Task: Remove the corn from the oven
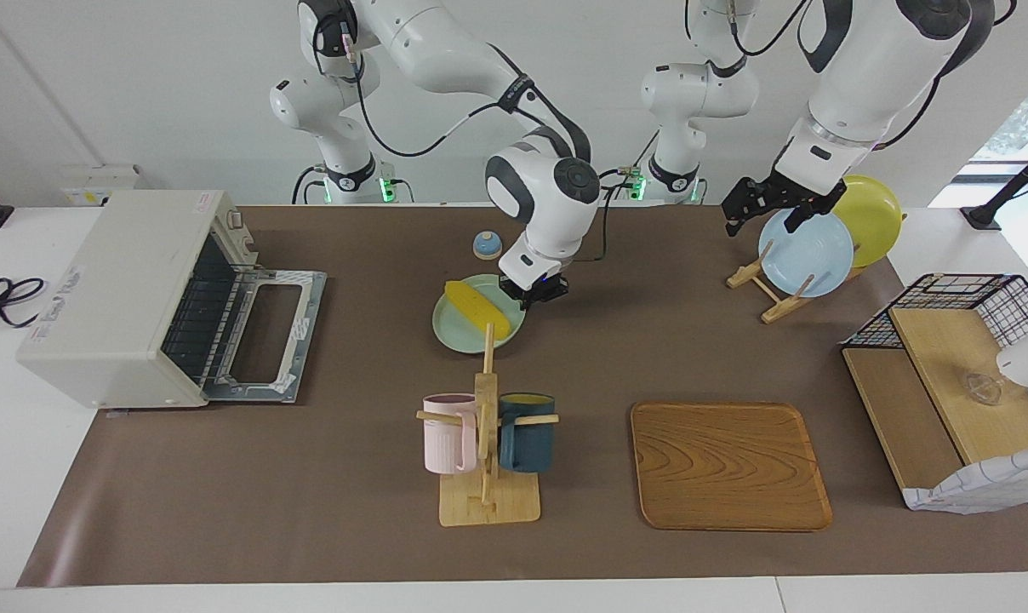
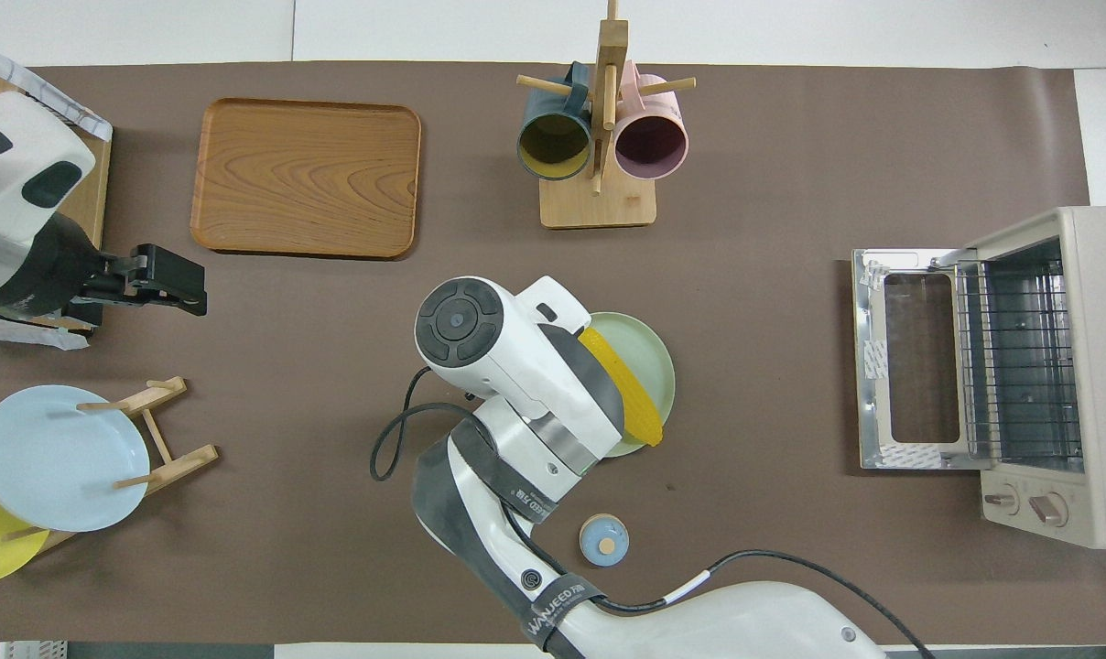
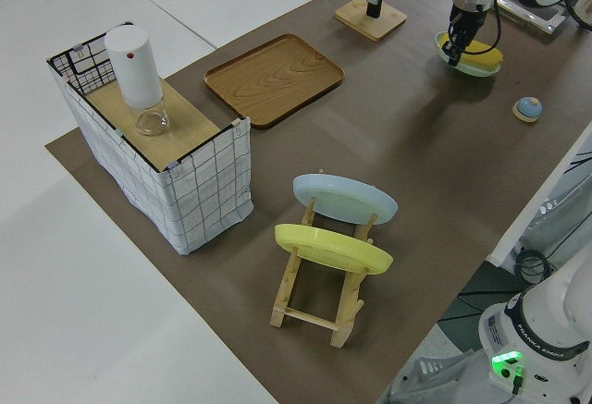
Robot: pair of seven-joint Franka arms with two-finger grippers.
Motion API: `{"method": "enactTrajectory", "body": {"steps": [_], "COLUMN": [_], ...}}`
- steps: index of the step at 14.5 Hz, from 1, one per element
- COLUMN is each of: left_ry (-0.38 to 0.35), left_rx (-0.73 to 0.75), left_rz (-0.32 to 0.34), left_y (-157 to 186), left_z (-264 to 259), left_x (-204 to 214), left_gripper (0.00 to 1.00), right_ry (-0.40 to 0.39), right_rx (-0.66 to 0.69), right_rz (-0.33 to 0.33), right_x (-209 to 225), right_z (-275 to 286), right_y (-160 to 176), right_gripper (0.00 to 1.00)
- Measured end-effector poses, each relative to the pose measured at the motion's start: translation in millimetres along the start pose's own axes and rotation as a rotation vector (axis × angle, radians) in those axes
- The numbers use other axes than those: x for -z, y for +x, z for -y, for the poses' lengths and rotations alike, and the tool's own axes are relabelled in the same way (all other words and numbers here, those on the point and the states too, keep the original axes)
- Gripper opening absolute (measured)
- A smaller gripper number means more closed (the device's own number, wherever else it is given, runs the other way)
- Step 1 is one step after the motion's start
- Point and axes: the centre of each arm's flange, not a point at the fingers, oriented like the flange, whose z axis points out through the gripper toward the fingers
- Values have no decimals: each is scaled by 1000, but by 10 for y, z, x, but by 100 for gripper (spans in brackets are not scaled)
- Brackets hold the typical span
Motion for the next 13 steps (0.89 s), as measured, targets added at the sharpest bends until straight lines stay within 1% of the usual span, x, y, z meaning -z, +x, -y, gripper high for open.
{"method": "enactTrajectory", "body": {"steps": [2, 6, 7, 10, 11, 12, 13], "left_ry": [0, 0, 0, 0, 0, 0, 0], "left_rx": [0, 0, 0, 0, 0, 0, 0], "left_rz": [0, 0, 0, 0, 0, 0, 0], "left_y": [0, 0, 0, 0, 0, 0, 0], "left_z": [0, 0, 0, 0, 0, 0, 0], "left_x": [0, 0, 0, 0, 0, 0, 0], "left_gripper": [100, 100, 100, 100, 100, 100, 100], "right_ry": [42, 73, 81, 115, 121, 122, 124], "right_rx": [-27, -42, -47, -37, -24, -15, -13], "right_rz": [6, 7, 8, -29, -40, -46, -53], "right_x": [4, -131, -145, -100, -76, -53, -15], "right_z": [19, 28, 28, 56, 60, 30, -64], "right_y": [18, 38, 43, 85, 97, 132, 215], "right_gripper": [2, 3, 8, 40, 52, 59, 59]}}
